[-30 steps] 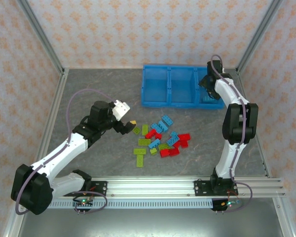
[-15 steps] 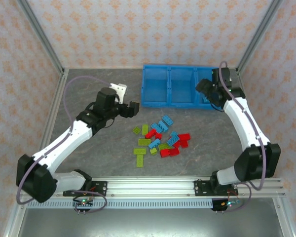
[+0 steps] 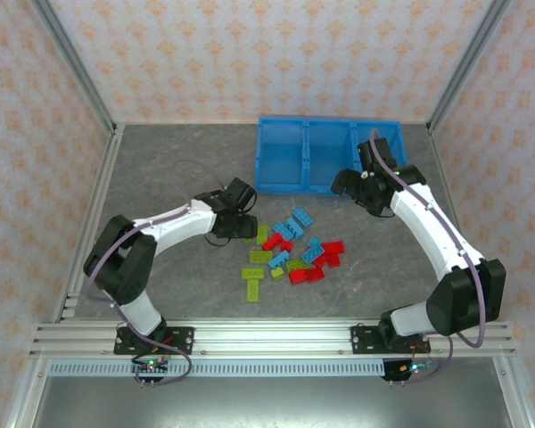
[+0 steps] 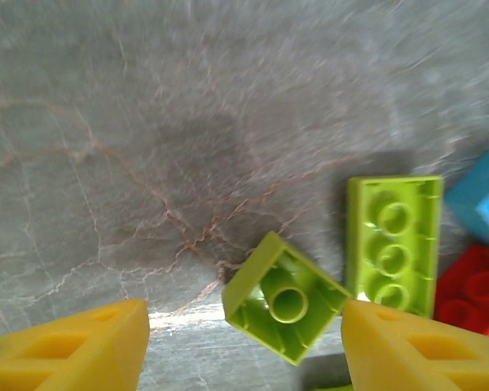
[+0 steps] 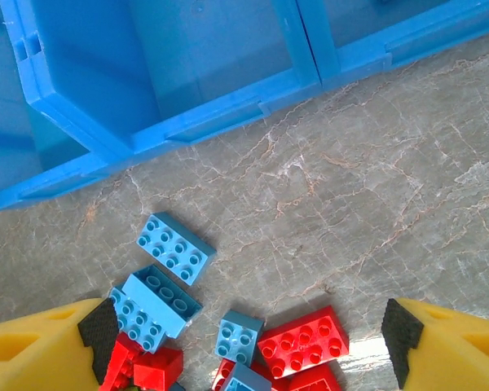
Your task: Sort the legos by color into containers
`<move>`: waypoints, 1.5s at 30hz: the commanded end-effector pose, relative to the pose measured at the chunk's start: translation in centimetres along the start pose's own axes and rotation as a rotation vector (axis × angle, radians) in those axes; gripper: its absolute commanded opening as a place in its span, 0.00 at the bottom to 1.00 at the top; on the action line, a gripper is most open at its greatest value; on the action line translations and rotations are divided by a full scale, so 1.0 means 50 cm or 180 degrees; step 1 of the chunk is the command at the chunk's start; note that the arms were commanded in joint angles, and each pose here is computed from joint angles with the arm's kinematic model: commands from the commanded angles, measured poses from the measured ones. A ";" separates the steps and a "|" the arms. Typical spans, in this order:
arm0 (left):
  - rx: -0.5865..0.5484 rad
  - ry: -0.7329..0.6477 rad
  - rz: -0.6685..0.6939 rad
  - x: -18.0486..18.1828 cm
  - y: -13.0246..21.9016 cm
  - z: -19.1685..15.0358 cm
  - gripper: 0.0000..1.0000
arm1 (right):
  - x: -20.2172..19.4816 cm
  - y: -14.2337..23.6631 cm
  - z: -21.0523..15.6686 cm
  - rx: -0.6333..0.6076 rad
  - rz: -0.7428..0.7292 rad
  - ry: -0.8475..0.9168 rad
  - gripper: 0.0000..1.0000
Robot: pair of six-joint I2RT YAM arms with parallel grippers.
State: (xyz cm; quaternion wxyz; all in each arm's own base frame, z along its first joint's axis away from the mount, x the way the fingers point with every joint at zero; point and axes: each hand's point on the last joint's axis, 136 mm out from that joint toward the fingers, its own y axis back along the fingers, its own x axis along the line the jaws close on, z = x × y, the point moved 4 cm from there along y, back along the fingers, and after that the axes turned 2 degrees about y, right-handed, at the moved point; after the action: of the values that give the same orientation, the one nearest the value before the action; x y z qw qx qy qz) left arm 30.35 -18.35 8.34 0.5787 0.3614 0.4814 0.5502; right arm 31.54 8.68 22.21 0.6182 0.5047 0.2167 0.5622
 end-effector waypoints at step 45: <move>-0.1486 -0.0405 -0.0214 -0.262 0.057 0.482 0.33 | 0.013 0.073 -0.010 -0.0329 0.0140 -0.0045 0.86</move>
State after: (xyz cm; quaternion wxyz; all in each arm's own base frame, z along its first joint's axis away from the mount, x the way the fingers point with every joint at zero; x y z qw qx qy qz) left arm 53.12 -29.30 17.31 0.6974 0.2394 0.3295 0.5896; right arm 30.09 9.44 25.17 0.6199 0.4874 0.1776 0.5888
